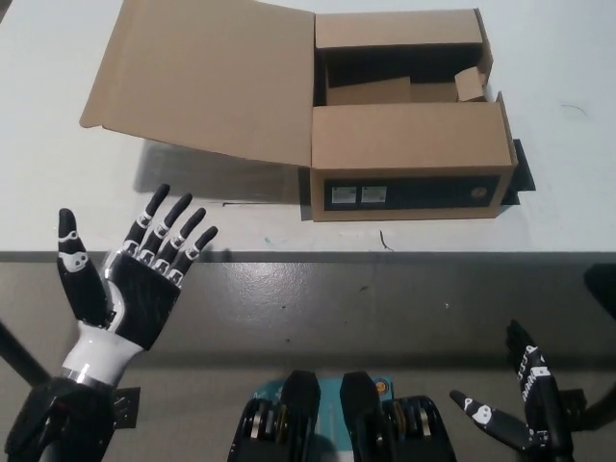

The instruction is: A small storge box is placed at the center of the table and the robot uses its left hand to push the lid and close it

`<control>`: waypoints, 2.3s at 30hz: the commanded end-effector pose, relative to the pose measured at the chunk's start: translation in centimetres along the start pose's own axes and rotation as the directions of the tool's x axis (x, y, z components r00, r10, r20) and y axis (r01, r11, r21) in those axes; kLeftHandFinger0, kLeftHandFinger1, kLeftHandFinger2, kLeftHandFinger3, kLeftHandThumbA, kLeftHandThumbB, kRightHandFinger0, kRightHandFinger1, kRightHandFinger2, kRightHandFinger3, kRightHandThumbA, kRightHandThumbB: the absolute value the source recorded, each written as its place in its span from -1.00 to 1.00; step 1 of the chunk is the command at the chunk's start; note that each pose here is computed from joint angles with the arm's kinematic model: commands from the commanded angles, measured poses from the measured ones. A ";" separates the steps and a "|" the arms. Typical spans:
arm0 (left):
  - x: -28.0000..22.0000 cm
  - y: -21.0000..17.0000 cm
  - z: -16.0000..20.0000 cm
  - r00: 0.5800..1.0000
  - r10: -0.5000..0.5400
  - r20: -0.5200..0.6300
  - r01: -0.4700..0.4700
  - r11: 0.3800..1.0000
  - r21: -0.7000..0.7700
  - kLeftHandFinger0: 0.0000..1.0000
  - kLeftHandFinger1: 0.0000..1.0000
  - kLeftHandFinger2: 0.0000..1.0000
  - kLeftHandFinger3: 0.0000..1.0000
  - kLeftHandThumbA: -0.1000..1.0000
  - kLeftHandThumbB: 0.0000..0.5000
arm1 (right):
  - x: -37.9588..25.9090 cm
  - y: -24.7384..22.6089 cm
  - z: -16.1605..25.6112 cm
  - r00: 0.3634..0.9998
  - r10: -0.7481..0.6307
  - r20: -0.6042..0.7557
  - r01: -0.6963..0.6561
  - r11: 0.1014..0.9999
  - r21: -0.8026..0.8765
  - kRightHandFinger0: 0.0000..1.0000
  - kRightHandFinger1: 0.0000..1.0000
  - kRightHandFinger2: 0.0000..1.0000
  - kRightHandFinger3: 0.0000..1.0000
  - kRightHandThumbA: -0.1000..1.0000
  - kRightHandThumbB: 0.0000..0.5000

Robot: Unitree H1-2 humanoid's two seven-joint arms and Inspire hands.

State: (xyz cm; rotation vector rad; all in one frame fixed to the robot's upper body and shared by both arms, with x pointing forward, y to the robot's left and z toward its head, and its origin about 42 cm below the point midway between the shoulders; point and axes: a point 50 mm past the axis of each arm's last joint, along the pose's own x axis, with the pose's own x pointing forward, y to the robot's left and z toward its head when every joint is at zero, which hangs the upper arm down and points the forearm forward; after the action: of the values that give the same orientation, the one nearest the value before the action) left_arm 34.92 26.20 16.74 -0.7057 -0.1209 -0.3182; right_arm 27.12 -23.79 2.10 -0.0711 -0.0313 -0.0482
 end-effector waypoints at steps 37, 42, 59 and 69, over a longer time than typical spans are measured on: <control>7.6 2.6 0.0 0.995 0.090 0.044 -0.073 0.951 -0.300 1.00 1.00 1.00 1.00 1.00 0.40 | 0.9 0.1 1.2 0.996 -0.011 0.085 0.010 1.000 0.019 1.00 1.00 1.00 1.00 1.00 0.41; 9.1 2.4 0.6 0.989 0.122 0.077 -0.085 0.923 -0.375 1.00 1.00 1.00 1.00 1.00 0.49 | 0.9 0.2 1.2 0.996 -0.009 0.085 0.008 1.000 0.018 1.00 1.00 1.00 1.00 1.00 0.44; 16.4 0.1 3.8 0.990 0.091 0.108 -0.032 0.889 -0.457 1.00 1.00 1.00 1.00 1.00 0.64 | 1.2 0.3 1.5 0.995 -0.008 0.095 0.007 1.000 0.016 1.00 1.00 1.00 1.00 1.00 0.43; 19.3 0.4 1.9 0.990 0.136 0.035 -0.103 0.874 -0.476 1.00 1.00 1.00 1.00 1.00 0.69 | 1.3 0.5 1.8 0.994 -0.007 0.107 0.004 1.000 0.024 1.00 1.00 1.00 1.00 1.00 0.46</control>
State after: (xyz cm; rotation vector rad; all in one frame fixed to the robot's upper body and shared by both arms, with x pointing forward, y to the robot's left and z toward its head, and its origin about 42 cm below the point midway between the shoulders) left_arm 51.38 22.81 18.97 -1.2443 0.0176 -0.1792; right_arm 27.36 -23.70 2.27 -0.0701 -0.0418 -0.0473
